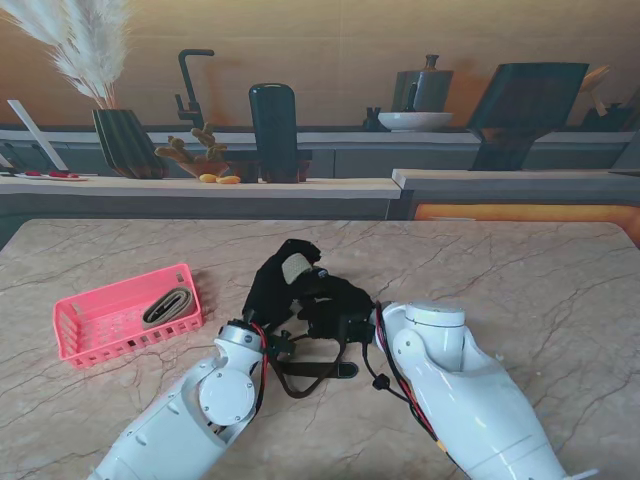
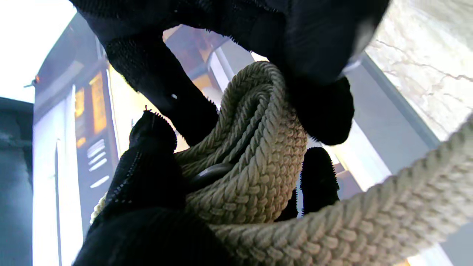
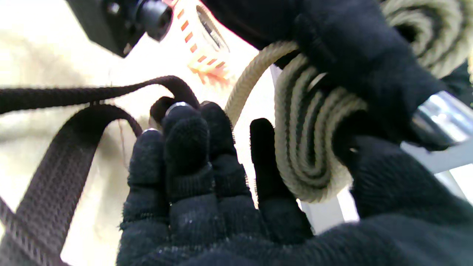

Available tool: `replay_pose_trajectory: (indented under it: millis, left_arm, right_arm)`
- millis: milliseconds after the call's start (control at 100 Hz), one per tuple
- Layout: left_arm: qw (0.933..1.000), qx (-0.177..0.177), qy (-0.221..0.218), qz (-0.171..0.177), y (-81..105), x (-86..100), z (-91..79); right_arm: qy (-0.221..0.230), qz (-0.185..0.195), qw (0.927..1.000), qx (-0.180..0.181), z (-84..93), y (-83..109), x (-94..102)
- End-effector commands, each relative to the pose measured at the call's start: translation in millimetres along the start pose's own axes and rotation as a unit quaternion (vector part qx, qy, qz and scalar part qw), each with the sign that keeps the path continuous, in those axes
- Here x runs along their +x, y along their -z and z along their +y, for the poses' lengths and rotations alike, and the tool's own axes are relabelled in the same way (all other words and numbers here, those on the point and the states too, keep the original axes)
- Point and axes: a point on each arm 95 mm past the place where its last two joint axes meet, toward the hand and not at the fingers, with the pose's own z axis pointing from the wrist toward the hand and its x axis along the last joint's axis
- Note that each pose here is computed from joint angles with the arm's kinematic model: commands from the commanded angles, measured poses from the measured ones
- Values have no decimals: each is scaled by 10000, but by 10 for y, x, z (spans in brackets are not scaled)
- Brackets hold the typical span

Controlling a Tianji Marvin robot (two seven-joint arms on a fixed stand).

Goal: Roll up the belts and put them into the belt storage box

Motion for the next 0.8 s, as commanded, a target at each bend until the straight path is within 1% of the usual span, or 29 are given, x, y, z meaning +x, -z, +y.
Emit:
replay_pose_trajectory:
  millis: [0,140,300,460,670,730,790]
  left_arm:
    - [10000,59,28,-21,11,36,14]
    - [9996,177,180,-91,24,58,-7]
    - [9996,209,184,-77,27,66,-27]
    - [9994,235,214,-140,25,73,-28]
    - [9989,177,348,-264,33,85,-17]
    - [9990,158,329,-273,31,87,-14]
    - [9993,116,262,-239,27,80,-11]
  right_arm:
    - [48,38,10000,19,19,4,-22]
    - [572,83,9979,-280,146,20,-48]
    - [1087,122,9920,-638,249,65,-50]
    - [1563,364,9819,-1008,318,135,-27]
    - [1888,886,9696,-1277,332,301,32]
    - [2024,1079,9642,-1330,320,351,56]
    - [2216,1272,9570,-1376,305,396,83]
